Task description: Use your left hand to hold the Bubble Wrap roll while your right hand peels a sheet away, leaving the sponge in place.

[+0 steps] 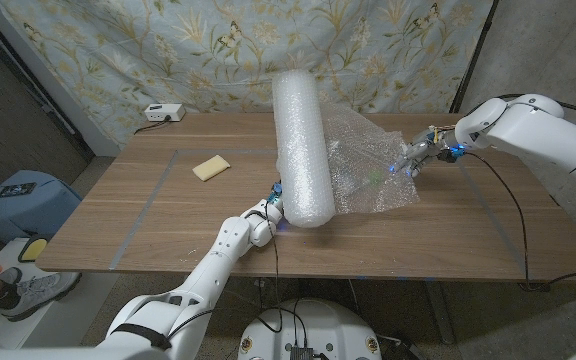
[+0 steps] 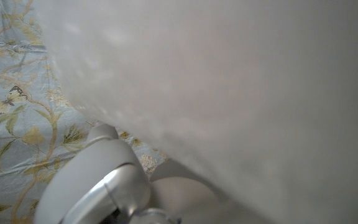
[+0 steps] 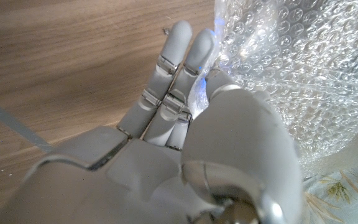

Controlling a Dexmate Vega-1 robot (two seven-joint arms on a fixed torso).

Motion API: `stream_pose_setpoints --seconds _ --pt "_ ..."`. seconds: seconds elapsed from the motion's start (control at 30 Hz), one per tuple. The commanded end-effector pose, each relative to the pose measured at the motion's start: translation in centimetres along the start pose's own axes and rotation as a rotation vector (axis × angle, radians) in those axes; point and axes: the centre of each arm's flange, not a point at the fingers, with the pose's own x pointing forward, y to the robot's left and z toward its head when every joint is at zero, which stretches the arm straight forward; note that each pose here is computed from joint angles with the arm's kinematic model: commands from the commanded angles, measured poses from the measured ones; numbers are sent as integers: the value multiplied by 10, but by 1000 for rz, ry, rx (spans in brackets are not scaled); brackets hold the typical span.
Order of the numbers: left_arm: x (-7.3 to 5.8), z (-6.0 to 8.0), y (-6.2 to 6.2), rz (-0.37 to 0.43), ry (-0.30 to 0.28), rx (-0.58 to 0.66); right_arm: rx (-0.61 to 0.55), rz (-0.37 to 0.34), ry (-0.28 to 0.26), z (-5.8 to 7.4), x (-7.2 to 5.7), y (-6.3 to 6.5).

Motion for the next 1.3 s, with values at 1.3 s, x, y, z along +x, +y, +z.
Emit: stream_pose_setpoints --seconds 1.3 --pt "-19 -11 -9 73 -24 -43 11 60 34 -11 5 -8"
